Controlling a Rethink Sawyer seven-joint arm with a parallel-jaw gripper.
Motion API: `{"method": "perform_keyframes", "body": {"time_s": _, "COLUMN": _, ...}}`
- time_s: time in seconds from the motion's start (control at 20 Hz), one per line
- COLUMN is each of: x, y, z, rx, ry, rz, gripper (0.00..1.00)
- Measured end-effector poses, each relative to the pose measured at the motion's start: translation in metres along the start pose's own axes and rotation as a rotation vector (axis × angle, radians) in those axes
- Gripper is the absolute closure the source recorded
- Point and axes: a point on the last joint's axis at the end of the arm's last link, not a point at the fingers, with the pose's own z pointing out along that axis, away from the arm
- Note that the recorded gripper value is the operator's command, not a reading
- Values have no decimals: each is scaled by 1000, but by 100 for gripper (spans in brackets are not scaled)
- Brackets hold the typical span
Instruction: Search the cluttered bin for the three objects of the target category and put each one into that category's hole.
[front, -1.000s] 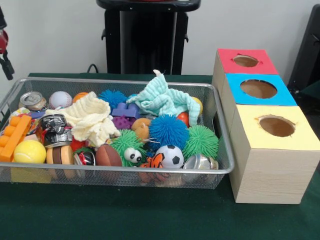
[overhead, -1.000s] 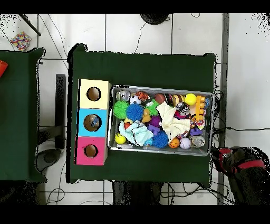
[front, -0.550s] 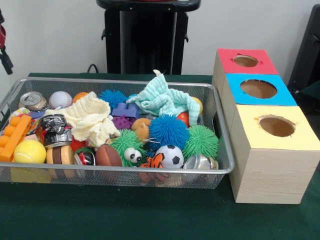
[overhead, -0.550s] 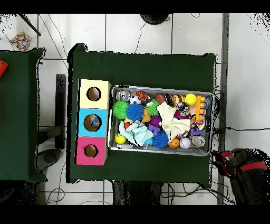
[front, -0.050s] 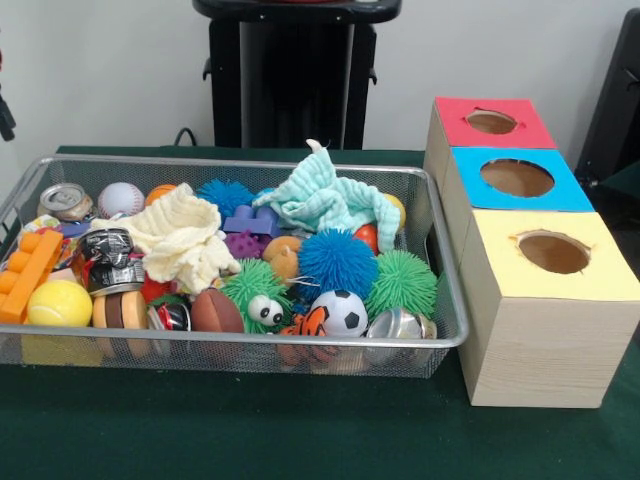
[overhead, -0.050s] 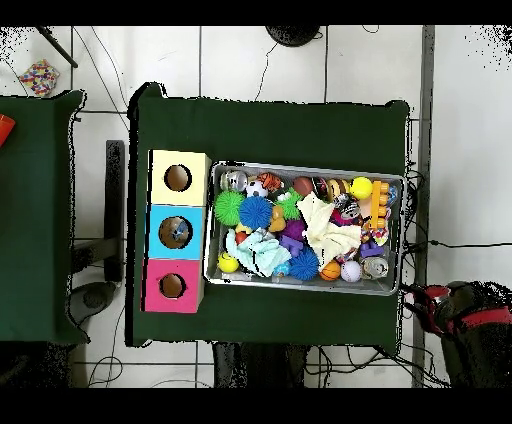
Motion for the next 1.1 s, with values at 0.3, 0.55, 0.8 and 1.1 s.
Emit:
{"method": "perform_keyframes", "body": {"time_s": 0.3, "x": 0, "y": 1, "z": -11, "rx": 16, "ry": -15, "rz": 19, "gripper": 0}}
{"method": "perform_keyframes", "body": {"time_s": 0.55, "x": -6, "y": 4, "z": -23, "rx": 44, "ry": -46, "rz": 62, "gripper": 0}}
{"method": "perform_keyframes", "body": {"time_s": 0.8, "x": -12, "y": -1, "z": -26, "rx": 59, "ry": -58, "rz": 75, "gripper": 0}}
{"method": "perform_keyframes", "body": {"time_s": 1.1, "x": -23, "y": -18, "z": -26, "rx": 65, "ry": -63, "rz": 63, "gripper": 0}}
